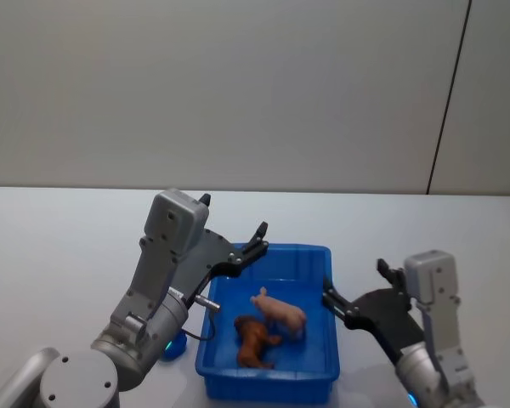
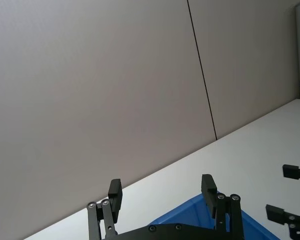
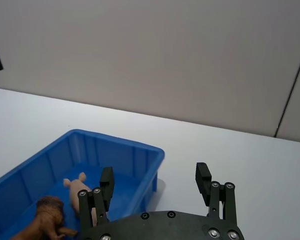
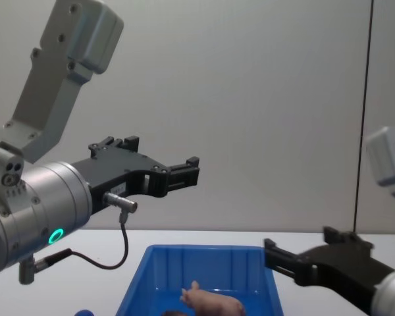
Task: Pick up the two dolls from the table and place them into the box.
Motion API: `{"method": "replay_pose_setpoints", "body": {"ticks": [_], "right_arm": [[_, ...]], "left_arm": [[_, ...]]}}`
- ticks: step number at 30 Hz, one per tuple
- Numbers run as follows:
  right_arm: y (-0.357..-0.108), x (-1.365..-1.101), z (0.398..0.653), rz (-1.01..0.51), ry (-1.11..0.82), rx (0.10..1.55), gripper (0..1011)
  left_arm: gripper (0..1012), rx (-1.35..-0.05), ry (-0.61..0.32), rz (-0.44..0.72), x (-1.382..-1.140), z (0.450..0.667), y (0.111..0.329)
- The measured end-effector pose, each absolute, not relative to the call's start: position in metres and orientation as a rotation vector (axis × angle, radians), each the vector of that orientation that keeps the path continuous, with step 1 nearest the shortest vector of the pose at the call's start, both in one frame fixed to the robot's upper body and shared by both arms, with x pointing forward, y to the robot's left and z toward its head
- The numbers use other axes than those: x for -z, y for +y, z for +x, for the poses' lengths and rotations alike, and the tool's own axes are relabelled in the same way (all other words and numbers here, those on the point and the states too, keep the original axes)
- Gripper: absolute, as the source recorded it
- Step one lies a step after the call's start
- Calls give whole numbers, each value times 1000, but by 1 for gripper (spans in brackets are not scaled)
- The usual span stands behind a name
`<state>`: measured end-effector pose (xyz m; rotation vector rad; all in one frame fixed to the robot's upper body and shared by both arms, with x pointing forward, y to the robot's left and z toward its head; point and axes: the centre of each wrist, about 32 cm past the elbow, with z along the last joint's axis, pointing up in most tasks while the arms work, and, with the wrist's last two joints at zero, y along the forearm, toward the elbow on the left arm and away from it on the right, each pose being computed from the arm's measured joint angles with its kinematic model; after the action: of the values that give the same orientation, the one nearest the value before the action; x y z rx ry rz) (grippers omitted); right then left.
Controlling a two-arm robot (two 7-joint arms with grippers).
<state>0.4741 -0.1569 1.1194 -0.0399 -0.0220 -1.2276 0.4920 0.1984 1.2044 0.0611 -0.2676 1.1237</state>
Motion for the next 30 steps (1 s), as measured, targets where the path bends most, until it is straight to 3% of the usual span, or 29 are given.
{"method": "replay_pose_setpoints", "body": {"ticks": [30], "right_arm": [[-174, -1116, 454, -42, -10, 1326, 1001]], "left_arm": [[1001, -1148, -262, 66, -1204, 491, 205]]}}
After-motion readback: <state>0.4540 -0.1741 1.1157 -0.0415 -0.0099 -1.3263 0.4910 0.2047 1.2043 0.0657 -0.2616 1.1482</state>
